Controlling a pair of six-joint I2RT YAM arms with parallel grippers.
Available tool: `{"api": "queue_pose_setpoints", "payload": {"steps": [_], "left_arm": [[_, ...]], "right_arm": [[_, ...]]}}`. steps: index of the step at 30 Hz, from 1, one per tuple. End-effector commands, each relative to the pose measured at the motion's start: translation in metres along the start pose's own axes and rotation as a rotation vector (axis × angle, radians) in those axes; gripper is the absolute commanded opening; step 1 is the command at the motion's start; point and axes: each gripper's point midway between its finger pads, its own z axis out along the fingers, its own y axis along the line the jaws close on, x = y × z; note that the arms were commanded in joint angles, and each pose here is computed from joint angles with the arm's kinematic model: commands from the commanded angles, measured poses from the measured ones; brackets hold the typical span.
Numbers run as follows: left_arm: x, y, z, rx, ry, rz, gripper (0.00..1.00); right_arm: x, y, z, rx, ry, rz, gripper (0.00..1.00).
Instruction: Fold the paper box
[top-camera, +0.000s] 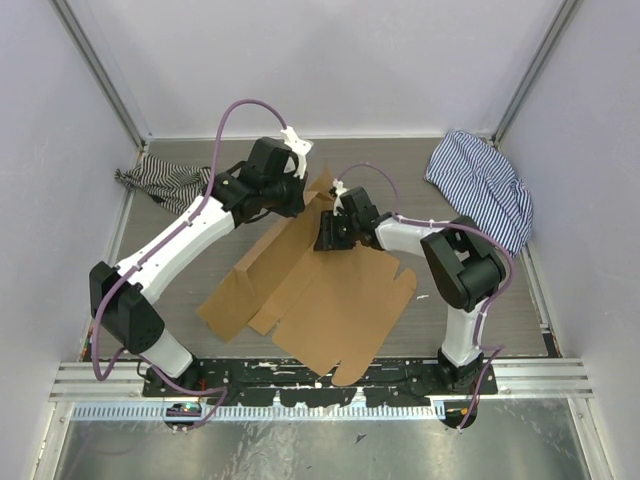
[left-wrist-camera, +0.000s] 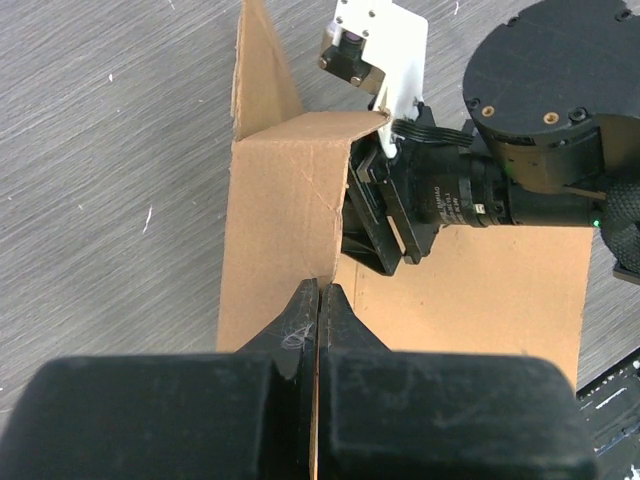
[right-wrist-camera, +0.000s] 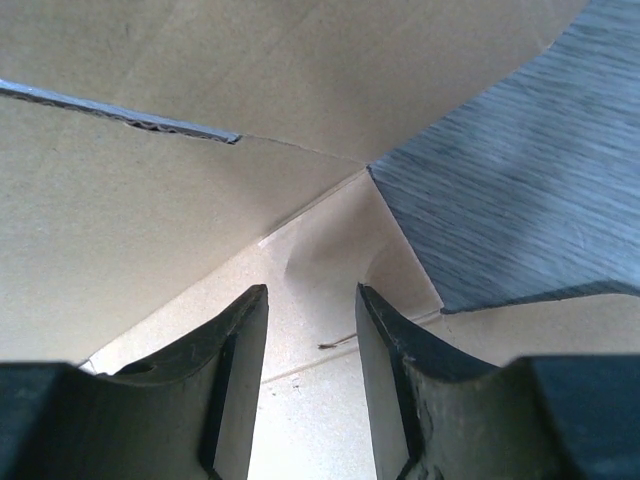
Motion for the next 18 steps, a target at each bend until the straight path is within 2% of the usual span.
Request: {"api": "queue_pose_setpoints", "payload": {"steps": [1,6,10,13,18], "left_arm": [[0.01,0.004,-0.013,-0.022,0.037,-0.006,0.0],[0.007,0.011,-0.018,-0.061,0.031,0.009,0.0],[0.005,0.014,-0.02,-0.081,0.025,0.011,0.0],[0.003,0.015,-0.02,-0.088,0.022,0.003,0.0],[0.003,0.014,-0.02,-0.087,0.03,-0.002,0.0]], "right_arm": [[-0.014,-0.008,-0.025,0.106,-0.066,-0.005,0.47],[-0.051,0.011,-0.07,0.128,-0.182,-0.053,0.51],[-0.06,0.024,-0.105,0.129,-0.234,-0.096,0.51],[-0.046,0.039,-0.122,0.114,-0.241,-0.148,0.51],[0.006,0.086,-0.135,0.04,-0.26,-0.296,0.51]]}}
